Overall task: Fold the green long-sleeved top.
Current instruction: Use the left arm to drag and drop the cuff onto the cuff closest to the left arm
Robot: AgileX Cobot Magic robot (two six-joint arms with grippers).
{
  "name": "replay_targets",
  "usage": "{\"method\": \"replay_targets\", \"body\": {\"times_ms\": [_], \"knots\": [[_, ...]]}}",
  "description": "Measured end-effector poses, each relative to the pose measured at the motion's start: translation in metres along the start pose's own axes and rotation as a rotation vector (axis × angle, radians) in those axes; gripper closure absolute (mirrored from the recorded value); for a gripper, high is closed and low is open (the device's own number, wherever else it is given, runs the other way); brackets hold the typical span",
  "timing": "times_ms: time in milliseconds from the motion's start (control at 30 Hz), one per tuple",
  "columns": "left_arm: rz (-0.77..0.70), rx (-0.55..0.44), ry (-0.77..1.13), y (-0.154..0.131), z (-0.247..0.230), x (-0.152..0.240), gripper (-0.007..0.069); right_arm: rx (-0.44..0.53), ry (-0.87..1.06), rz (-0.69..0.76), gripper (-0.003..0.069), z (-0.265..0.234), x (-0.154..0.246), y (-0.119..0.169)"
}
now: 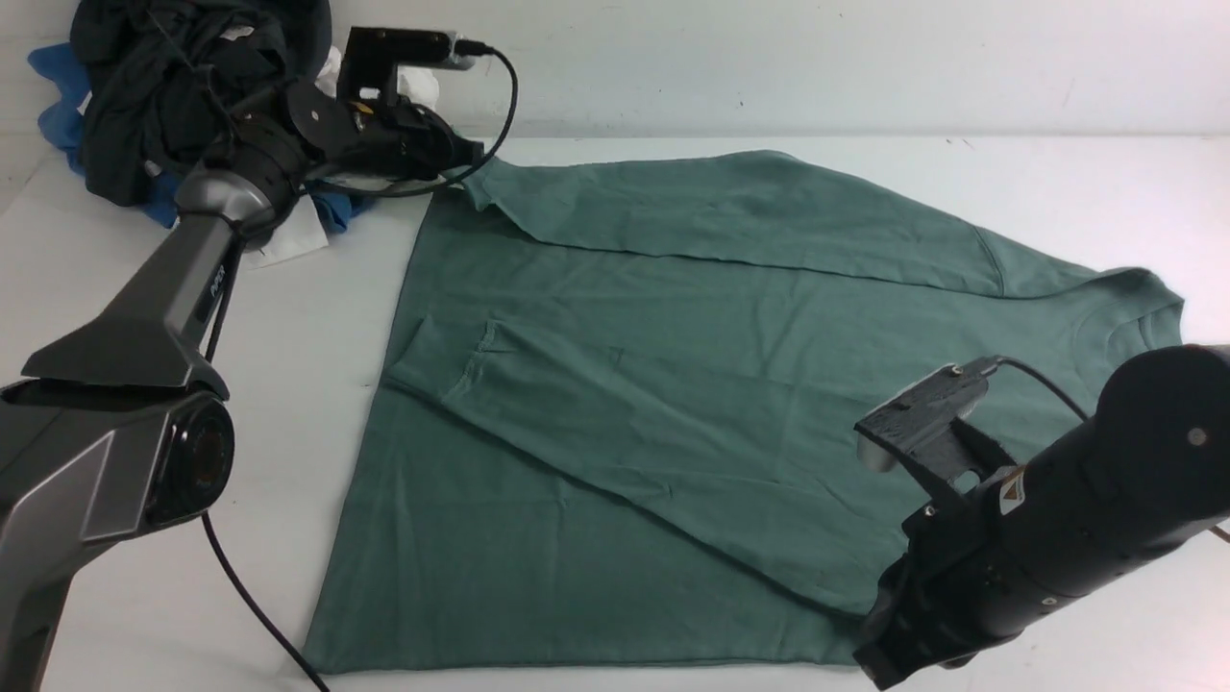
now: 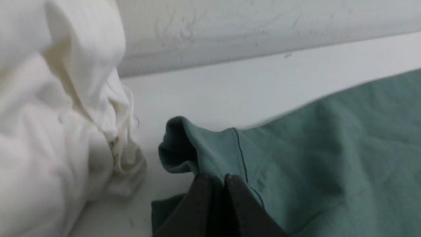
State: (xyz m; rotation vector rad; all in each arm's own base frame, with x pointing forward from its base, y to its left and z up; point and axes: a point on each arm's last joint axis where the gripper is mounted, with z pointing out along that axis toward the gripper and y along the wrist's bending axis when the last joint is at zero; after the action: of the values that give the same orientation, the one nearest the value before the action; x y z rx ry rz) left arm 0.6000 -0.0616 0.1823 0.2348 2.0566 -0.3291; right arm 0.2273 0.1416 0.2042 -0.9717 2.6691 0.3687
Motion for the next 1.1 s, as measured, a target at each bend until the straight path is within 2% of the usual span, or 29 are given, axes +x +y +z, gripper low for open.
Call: {"method": "replay_targets", "body": {"times_ms": [167, 300, 367, 467, 567, 633, 700, 767, 867, 933, 1033, 1100], "knots": [[0.038, 0.017, 0.045, -0.006, -0.015, -0.013, 0.0609, 0.0, 0.0, -0.005, 0.0669, 0.0, 0.0, 0.0], [0.033, 0.097, 0.217, -0.018, -0.035, -0.017, 0.0609, 0.011, 0.006, -0.02, 0.0669, 0.0, 0.001, -0.001], [0.036, 0.115, 0.238, -0.022, -0.046, -0.026, 0.0609, 0.019, 0.013, -0.032, 0.0669, 0.0, 0.001, -0.002], [0.058, 0.165, 0.284, -0.044, -0.099, -0.067, 0.0609, 0.057, 0.017, -0.053, 0.0669, -0.004, 0.002, -0.004], [0.045, 0.143, 0.255, -0.059, -0.136, -0.096, 0.0609, 0.096, -0.015, -0.065, 0.0669, -0.014, 0.002, -0.005], [0.05, 0.072, 0.29, -0.066, -0.147, -0.1, 0.0609, 0.13, -0.056, -0.069, 0.0669, -0.024, 0.002, -0.005], [0.059, -0.001, 0.393, -0.07, -0.147, -0.086, 0.0609, 0.155, -0.099, -0.07, 0.0669, -0.036, 0.002, -0.004], [0.074, -0.03, 0.48, -0.073, -0.143, -0.07, 0.0609, 0.169, -0.118, -0.067, 0.0669, -0.042, 0.003, -0.004], [0.098, -0.045, 0.768, -0.085, -0.14, -0.003, 0.0609, 0.204, -0.18, -0.044, 0.0669, -0.06, 0.006, -0.002], [0.095, -0.034, 0.869, -0.091, -0.143, 0.026, 0.0609, 0.219, -0.205, -0.036, 0.0669, -0.065, 0.006, -0.002], [0.085, -0.035, 0.901, -0.091, -0.144, 0.063, 0.0609, 0.254, -0.249, -0.058, 0.0669, -0.069, 0.004, -0.003], [0.083, -0.038, 0.893, -0.09, -0.142, 0.069, 0.0609, 0.263, -0.26, -0.067, 0.0669, -0.07, 0.003, -0.004]]}}
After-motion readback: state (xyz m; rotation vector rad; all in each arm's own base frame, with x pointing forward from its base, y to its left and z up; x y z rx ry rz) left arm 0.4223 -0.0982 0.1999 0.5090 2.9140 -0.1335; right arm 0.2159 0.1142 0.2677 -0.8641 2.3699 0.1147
